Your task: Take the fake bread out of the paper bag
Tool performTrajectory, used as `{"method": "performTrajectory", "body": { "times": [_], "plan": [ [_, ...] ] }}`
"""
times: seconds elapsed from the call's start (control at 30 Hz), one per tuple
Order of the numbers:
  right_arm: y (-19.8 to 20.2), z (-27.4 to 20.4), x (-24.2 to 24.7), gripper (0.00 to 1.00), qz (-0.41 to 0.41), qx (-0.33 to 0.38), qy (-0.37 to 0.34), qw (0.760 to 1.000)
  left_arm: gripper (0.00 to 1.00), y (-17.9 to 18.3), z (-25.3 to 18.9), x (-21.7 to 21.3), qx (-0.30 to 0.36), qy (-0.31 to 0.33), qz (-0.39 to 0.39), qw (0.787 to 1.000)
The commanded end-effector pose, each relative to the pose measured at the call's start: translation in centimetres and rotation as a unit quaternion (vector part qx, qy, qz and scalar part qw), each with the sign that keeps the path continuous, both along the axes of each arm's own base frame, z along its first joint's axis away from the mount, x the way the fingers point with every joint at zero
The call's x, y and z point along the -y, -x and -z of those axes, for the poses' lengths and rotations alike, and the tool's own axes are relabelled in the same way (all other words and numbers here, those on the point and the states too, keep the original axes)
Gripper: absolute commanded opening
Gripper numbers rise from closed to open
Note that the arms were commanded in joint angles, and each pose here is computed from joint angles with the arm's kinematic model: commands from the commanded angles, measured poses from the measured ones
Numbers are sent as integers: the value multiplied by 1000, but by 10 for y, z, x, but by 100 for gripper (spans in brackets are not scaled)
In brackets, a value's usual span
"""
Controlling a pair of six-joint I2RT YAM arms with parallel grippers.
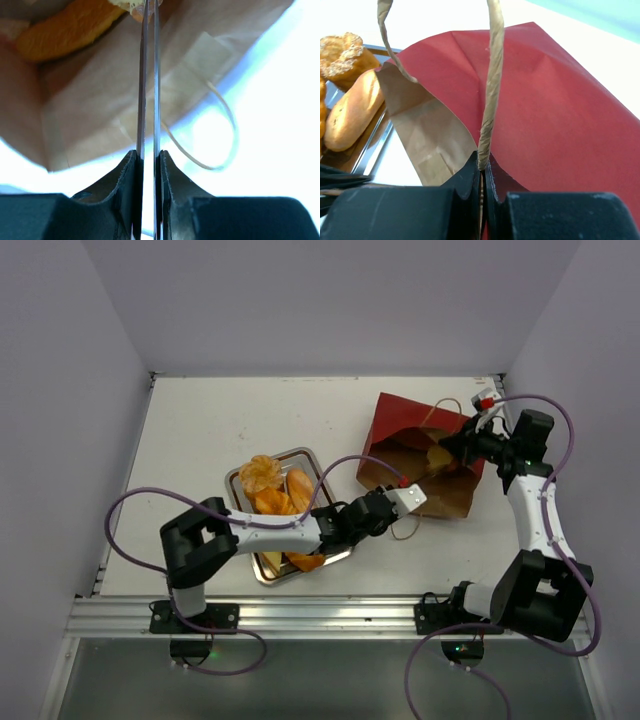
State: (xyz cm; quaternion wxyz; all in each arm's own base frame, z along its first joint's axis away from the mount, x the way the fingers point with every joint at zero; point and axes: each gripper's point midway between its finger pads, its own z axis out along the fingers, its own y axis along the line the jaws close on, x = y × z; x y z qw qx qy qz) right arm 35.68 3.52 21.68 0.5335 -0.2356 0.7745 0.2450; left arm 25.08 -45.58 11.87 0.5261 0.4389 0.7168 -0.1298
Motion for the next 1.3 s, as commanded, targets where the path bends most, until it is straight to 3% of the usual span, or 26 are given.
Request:
{"method": "performTrajectory", "body": {
  "times": [0.0, 0.53, 0.9, 1.0, 1.27],
  "plan": [
    [-6, -12, 8, 3, 29, 24, 10, 999, 0, 18, -35, -4, -1, 48, 8, 999],
    [-15, -10, 23, 3, 86, 17, 14, 996, 0, 85, -48, -69, -63, 38, 54, 996],
    [-18, -9, 30, 3, 109, 15, 19, 994, 0, 119, -109, -153, -109, 70, 20, 991],
    [-18, -9, 30, 3, 109, 16, 19, 994, 0, 118, -123, -177, -107, 53, -4, 993],
    [-18, -10, 29, 3, 107, 17, 19, 994, 0, 104, -114, -241, -103, -109, -126, 981]
  ]
}}
